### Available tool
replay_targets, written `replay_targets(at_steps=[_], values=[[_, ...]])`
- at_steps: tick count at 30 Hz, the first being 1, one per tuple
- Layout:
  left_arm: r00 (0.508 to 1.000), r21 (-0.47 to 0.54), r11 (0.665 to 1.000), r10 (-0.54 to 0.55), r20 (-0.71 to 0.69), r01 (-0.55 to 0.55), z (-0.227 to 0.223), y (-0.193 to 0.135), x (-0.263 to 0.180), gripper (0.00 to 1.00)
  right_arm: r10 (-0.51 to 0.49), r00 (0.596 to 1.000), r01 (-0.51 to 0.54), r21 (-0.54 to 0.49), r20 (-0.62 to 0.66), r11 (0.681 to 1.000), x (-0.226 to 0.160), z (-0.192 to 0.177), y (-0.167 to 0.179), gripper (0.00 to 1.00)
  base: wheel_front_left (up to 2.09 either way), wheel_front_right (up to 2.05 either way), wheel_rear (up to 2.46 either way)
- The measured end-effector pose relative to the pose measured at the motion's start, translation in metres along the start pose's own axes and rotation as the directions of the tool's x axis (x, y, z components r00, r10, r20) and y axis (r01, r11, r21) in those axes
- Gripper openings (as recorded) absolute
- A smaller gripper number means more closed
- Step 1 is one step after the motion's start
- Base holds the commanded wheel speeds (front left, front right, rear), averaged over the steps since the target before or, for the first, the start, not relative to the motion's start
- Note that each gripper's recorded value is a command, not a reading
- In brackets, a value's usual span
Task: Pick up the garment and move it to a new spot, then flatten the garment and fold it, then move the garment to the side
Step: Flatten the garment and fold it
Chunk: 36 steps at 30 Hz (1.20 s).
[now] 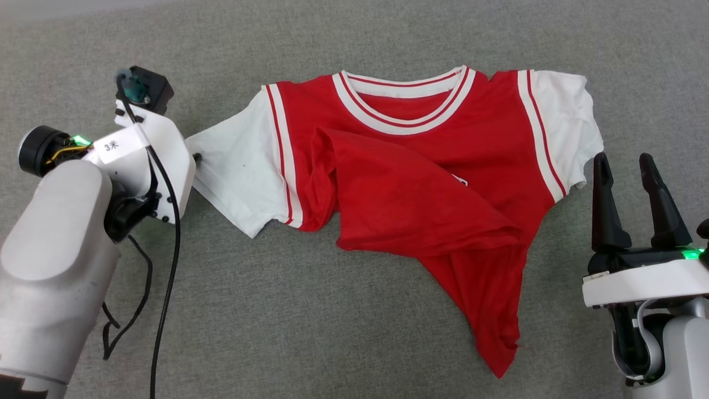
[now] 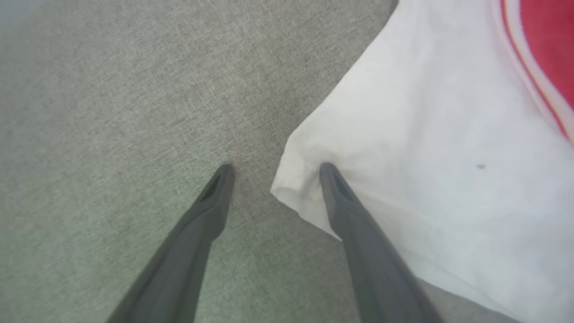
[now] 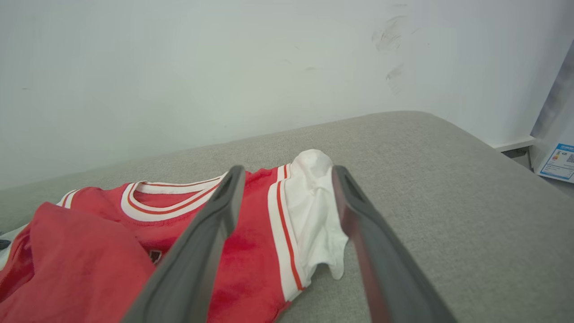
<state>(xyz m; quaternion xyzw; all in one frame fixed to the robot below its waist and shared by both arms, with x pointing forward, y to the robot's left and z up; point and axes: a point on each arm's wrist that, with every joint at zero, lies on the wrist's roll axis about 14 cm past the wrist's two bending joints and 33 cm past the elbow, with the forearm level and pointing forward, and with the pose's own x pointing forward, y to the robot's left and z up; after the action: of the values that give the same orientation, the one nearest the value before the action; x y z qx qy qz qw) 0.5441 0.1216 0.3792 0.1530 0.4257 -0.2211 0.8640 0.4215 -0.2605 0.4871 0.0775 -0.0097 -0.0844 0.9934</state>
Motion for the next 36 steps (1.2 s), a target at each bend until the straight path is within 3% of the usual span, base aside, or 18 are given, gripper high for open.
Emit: replay_targets(at_steps=[3,4,11,21,26,31,36], values=[[1.000,-0.005,1.000,-0.005,-0.015,0.005,-0.003,0.000,0.006,0.96,-0.001,1.000,0.001,-0.002,-0.008,1.000,0.002,-0.004,0.000,1.00,0.00,0.00,0.00],[1.000,-0.012,1.000,-0.012,-0.029,0.012,-0.006,-0.001,0.008,0.00,0.000,1.000,0.000,-0.002,-0.009,1.000,0.003,-0.005,0.000,1.00,0.00,0.00,0.00],[0.998,-0.061,0.996,-0.060,-0.009,0.059,-0.006,-0.007,0.005,0.00,0.007,1.000,-0.007,-0.005,-0.014,1.000,0.007,-0.007,0.003,1.00,0.00,0.00,0.00],[0.981,-0.147,0.987,0.084,0.174,-0.059,0.004,0.033,-0.047,0.00,0.026,0.998,-0.028,-0.031,-0.064,0.999,0.007,-0.002,0.009,1.00,0.00,0.00,0.00],[0.968,-0.166,0.984,0.100,0.229,-0.063,-0.003,0.029,-0.076,0.00,0.028,0.988,-0.038,-0.068,-0.150,0.997,0.008,-0.009,0.009,1.00,0.00,0.00,0.00],[0.954,-0.186,0.980,0.116,0.275,-0.065,-0.012,0.021,-0.101,0.00,0.002,0.957,-0.040,-0.126,-0.291,0.991,0.014,-0.020,0.000,1.00,0.00,0.00,0.00],[0.942,-0.192,0.981,0.100,0.320,-0.039,-0.013,0.004,-0.117,0.00,-0.022,0.885,-0.072,-0.182,-0.465,0.981,0.030,-0.025,-0.006,1.00,0.00,0.00,0.00]])
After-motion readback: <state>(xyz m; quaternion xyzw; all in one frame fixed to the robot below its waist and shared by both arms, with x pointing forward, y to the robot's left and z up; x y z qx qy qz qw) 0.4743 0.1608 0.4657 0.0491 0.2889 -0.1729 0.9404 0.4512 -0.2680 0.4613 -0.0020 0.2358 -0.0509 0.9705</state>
